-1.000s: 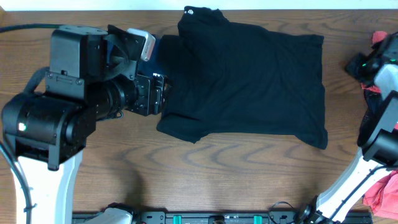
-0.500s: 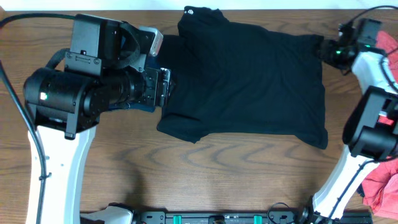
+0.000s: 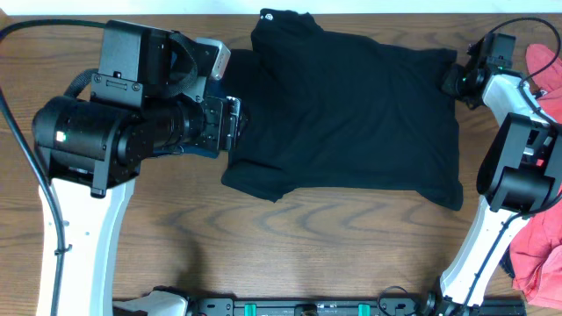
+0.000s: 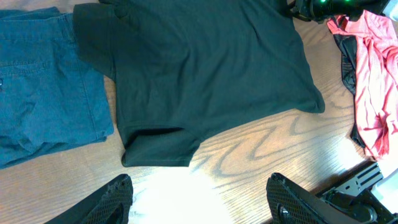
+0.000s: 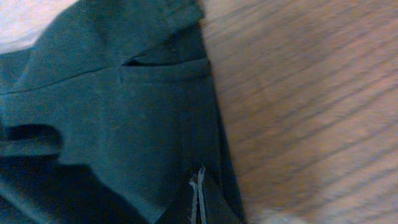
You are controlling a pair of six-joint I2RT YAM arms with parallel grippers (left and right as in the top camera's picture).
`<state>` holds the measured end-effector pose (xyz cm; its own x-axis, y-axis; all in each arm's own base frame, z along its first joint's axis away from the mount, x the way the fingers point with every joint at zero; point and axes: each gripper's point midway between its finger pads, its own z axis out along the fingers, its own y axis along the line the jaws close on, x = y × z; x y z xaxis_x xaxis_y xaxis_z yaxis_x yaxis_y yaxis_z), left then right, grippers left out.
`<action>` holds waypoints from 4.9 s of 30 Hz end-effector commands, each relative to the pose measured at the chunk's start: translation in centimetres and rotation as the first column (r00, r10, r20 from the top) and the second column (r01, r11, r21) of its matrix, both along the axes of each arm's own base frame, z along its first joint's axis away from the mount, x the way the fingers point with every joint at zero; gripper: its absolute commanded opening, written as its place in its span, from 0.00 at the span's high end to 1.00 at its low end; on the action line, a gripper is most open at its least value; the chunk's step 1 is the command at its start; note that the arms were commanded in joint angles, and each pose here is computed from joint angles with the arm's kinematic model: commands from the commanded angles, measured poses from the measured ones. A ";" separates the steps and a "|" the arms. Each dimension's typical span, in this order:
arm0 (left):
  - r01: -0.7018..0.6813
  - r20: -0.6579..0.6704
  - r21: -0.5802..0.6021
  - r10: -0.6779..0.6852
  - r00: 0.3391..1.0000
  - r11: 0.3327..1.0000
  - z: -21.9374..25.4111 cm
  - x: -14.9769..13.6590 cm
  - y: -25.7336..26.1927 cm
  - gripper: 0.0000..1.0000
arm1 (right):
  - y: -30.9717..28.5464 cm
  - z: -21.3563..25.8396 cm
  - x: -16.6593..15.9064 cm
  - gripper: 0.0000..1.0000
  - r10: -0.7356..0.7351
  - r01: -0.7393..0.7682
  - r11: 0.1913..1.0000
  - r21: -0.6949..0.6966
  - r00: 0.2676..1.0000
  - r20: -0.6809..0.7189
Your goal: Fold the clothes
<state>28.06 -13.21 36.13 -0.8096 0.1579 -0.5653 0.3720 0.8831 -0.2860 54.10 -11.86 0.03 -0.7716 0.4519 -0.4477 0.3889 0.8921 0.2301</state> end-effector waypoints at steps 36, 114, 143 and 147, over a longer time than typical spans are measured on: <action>0.008 -0.142 0.030 -0.004 0.990 1.000 -3.0 -1.7 0.3 0.28 | -3.6 0.4 -3.7 0.66 -0.048 0.071 0.990 0.121 0.982 -0.181; 0.012 -0.648 0.193 0.118 0.753 0.981 -35.8 -0.5 -4.1 0.86 | 2.6 13.5 -13.8 0.28 0.098 -0.030 0.966 0.255 0.961 -0.258; -0.134 -0.634 0.257 0.272 0.724 0.957 -34.3 0.8 1.7 0.91 | -4.0 1.8 -14.2 0.53 -0.143 0.167 0.971 0.172 0.979 -0.142; -0.133 -0.638 0.259 0.273 0.720 0.957 -34.3 0.7 1.7 0.91 | -3.8 1.1 -13.3 0.54 -0.131 0.144 0.978 0.153 0.987 -0.095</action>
<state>28.84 -11.76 1.41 -0.9870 -0.0215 0.1596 -0.0580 0.9720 -0.2279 40.77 -16.87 2.19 -0.7123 0.6274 -0.3147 0.5487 0.7773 0.3076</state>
